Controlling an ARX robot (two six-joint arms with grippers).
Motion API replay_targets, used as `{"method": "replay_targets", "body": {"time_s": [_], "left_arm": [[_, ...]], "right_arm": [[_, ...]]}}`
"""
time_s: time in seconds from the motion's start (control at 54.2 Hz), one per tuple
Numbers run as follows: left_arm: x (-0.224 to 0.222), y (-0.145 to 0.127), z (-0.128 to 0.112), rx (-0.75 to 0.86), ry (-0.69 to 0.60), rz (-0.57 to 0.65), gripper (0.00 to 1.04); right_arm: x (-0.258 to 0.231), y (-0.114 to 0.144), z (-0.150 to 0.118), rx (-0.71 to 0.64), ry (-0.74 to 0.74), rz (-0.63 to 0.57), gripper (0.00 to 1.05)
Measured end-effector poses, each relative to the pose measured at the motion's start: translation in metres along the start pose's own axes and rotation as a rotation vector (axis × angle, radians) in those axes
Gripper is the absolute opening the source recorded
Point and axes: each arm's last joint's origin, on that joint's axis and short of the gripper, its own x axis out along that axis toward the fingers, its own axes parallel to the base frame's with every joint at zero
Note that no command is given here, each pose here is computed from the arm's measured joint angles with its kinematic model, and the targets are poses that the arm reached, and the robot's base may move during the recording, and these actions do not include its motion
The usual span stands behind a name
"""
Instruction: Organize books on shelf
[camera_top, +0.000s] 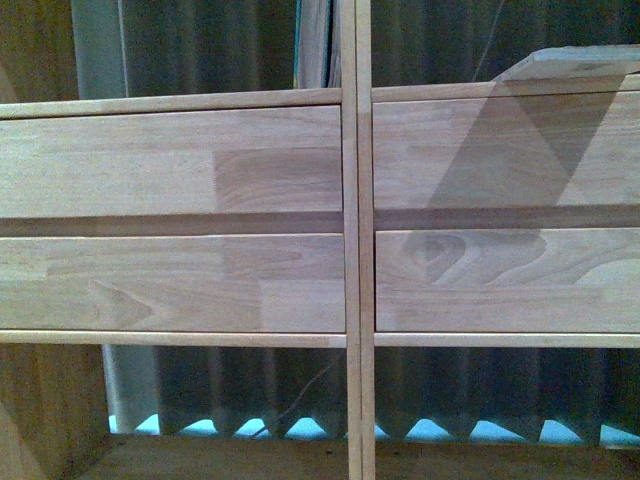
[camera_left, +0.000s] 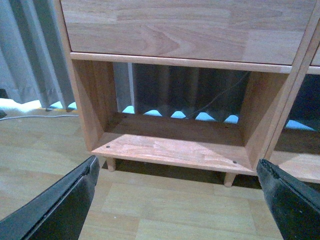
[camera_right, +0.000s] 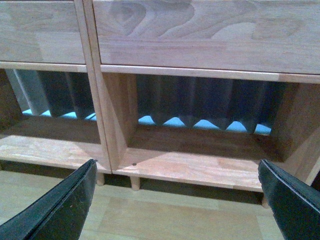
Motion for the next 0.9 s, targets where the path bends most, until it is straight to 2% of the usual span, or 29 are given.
{"method": "replay_targets", "body": {"time_s": [0.905], "left_arm": [[0.0, 0.0, 0.0, 0.0, 0.0, 0.0, 0.97]], "right_arm": [[0.0, 0.0, 0.0, 0.0, 0.0, 0.0, 0.98]]}}
